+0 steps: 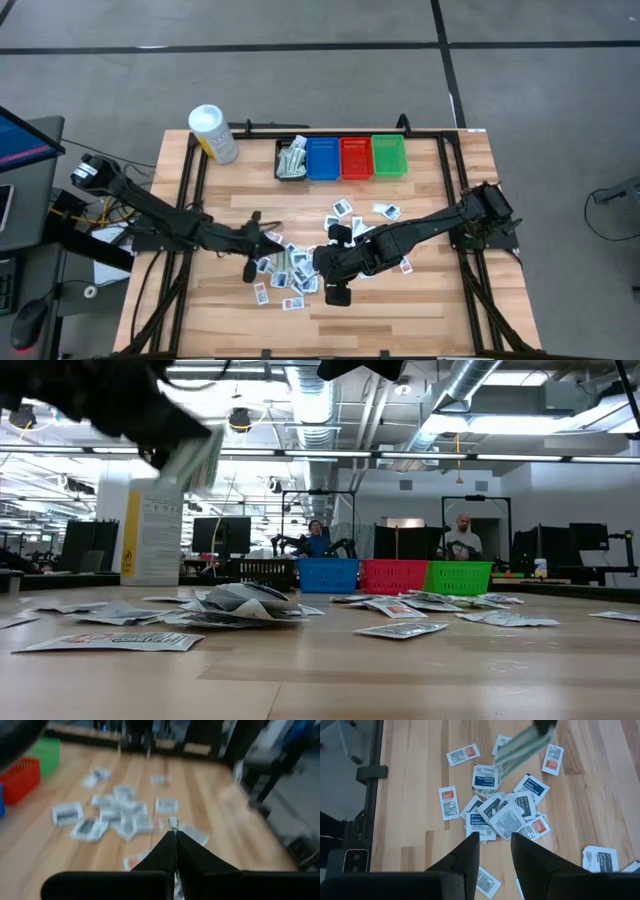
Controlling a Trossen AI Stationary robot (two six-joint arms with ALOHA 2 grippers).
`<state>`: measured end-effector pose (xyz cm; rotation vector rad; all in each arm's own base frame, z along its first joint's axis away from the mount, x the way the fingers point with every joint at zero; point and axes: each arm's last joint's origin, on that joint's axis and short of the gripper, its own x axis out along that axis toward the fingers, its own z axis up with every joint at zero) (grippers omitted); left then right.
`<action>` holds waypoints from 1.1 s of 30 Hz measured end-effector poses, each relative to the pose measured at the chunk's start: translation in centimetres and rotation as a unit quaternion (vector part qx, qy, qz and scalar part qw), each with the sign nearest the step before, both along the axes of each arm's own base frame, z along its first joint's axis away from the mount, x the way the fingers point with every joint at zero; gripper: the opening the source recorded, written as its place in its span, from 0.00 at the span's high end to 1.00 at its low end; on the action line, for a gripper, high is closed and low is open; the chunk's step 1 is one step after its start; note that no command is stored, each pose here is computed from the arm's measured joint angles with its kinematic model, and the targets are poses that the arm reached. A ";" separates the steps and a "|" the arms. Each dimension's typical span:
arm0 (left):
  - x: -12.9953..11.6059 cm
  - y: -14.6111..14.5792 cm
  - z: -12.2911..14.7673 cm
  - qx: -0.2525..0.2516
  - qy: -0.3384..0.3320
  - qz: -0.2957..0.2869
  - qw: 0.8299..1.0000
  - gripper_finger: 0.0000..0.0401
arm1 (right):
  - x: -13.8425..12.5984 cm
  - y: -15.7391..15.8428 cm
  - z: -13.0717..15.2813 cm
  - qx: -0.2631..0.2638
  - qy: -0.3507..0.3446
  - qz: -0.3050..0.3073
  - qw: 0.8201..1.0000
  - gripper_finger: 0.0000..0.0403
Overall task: Pick & Place First Aid Supplies
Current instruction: Put the green bandage pack in the black bin
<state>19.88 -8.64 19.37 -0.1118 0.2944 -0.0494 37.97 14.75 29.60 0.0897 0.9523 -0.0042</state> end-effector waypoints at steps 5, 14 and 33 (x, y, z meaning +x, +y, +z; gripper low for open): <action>-0.9 0.5 2.1 -0.010 -0.051 0.001 0.999 0.97 | 0.0 0.0 0.0 0.001 -0.003 0.000 1.000 0.74; -1.3 0.8 2.8 -0.019 -0.068 0.025 0.997 0.98 | 0.1 0.1 0.1 0.002 -0.006 0.000 1.000 0.74; 0.4 7.1 2.4 -0.050 -0.048 0.119 0.990 0.97 | 0.5 -1.7 0.1 -0.076 -0.020 -0.040 0.996 0.74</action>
